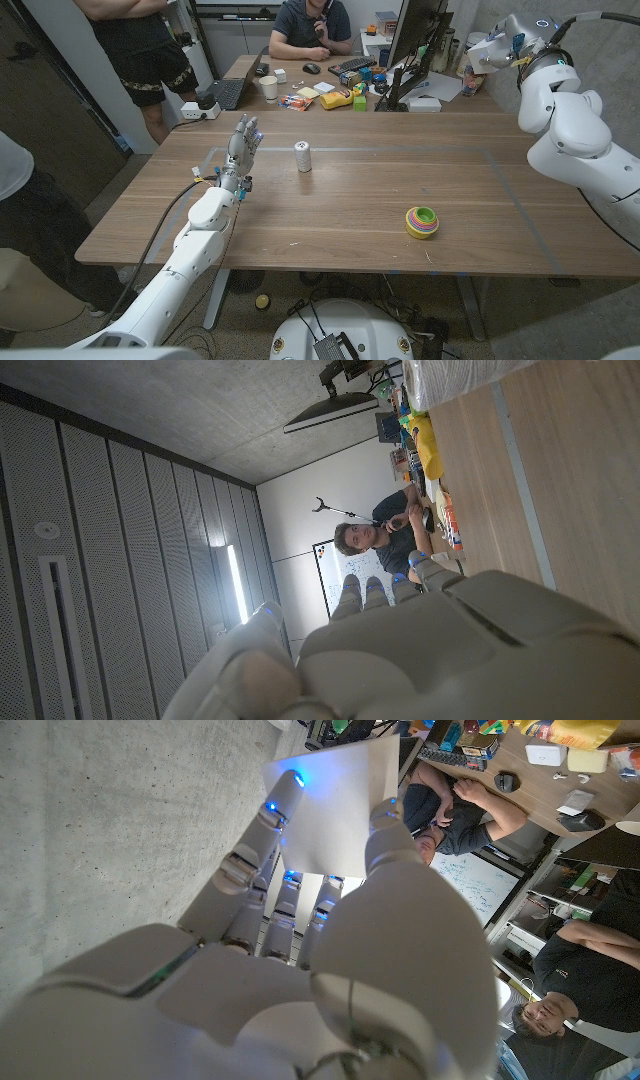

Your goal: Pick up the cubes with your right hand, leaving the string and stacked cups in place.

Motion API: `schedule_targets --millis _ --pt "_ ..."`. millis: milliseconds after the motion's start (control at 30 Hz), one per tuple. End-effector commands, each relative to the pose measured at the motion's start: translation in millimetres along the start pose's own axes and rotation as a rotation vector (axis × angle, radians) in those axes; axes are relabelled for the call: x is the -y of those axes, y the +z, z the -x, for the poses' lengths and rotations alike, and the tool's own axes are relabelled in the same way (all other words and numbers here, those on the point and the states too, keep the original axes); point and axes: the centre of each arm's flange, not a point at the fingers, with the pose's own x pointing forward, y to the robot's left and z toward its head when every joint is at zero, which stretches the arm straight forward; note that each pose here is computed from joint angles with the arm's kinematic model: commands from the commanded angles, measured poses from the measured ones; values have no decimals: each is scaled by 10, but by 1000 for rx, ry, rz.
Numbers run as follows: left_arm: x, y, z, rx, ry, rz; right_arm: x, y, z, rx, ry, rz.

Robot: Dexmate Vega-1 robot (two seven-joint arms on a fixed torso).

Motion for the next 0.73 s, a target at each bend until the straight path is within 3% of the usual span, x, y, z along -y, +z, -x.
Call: schedule_targets --millis 33,733 --pt "-2 21 44 5 -3 1 21 -10 56 1 -2 -8" --pt "-34 29 182 17 5 12 69 4 176 -2 18 -2"
